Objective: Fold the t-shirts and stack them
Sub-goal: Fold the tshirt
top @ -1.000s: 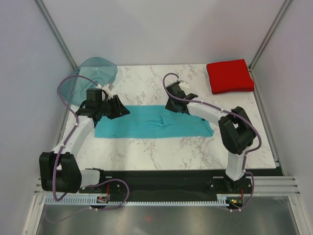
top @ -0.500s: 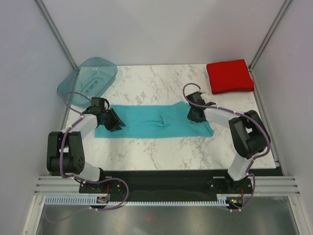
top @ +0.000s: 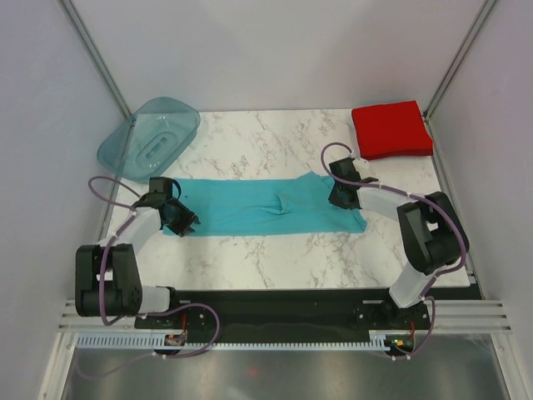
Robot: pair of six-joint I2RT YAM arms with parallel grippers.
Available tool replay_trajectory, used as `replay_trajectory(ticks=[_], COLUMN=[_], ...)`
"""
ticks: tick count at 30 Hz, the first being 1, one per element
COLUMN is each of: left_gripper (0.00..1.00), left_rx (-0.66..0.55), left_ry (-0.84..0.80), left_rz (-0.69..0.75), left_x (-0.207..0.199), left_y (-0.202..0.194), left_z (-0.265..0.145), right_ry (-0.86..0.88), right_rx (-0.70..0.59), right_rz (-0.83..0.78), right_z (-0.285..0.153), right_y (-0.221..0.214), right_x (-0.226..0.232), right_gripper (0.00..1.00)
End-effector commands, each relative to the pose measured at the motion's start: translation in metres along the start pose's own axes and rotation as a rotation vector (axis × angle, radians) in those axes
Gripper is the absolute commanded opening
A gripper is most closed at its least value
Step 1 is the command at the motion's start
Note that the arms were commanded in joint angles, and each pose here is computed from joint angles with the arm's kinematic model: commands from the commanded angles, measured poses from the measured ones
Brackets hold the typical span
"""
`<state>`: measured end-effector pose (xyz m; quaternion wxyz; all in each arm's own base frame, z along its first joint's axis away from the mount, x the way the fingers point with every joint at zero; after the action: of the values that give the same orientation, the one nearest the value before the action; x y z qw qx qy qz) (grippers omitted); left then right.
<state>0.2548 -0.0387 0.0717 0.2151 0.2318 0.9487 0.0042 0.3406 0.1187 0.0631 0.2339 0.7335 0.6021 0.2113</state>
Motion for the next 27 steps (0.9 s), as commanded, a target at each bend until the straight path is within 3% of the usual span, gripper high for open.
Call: replay_trajectory(ticks=[1, 7, 12, 21, 24, 27], left_gripper=[0.41, 0.42, 0.42, 0.37, 0.38, 0.38], left_rx=[-0.137, -0.224, -0.181, -0.11, -0.185, -0.242], left_ry=[-0.055, -0.237, -0.216, -0.102, -0.108, -0.16], left_rz=[-0.079, 0.034, 0.083, -0.134, -0.16, -0.094], left_x=[-0.01, -0.054, -0.058, -0.032, -0.024, -0.032], left_y=[0.016, 0.034, 0.036, 0.057, 0.067, 0.073], left_z=[-0.029, -0.077, -0.067, -0.035, -0.045, -0.064], right_ry=[-0.035, -0.009, 0.072, 0.044, 0.022, -0.003], right_rx=[-0.04, -0.047, -0.067, -0.042, -0.052, -0.048], right_rz=[0.003, 0.121, 0.139, 0.195, 0.16, 0.107], right_z=[-0.01, -0.011, -0.019, 0.001, 0.01, 0.024], right_y=[0.014, 0.026, 0.037, 0.037, 0.039, 0.042], right_x=[-0.007, 0.005, 0.028, 0.035, 0.034, 0.03], right_gripper=[0.21, 0.25, 0.24, 0.24, 0.24, 0.24])
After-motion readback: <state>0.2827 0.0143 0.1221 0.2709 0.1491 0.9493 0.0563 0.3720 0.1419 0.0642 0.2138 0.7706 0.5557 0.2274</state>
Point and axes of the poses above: each gripper's point midway between its finger pads, its own z axis out along the fingers, its own x axis along the line the jaws close on, y = z × x, the point moved 5 cm from there along -z, back along the fingers, and after that the axes turned 14 degrees about -z, right-handed, at the moved point
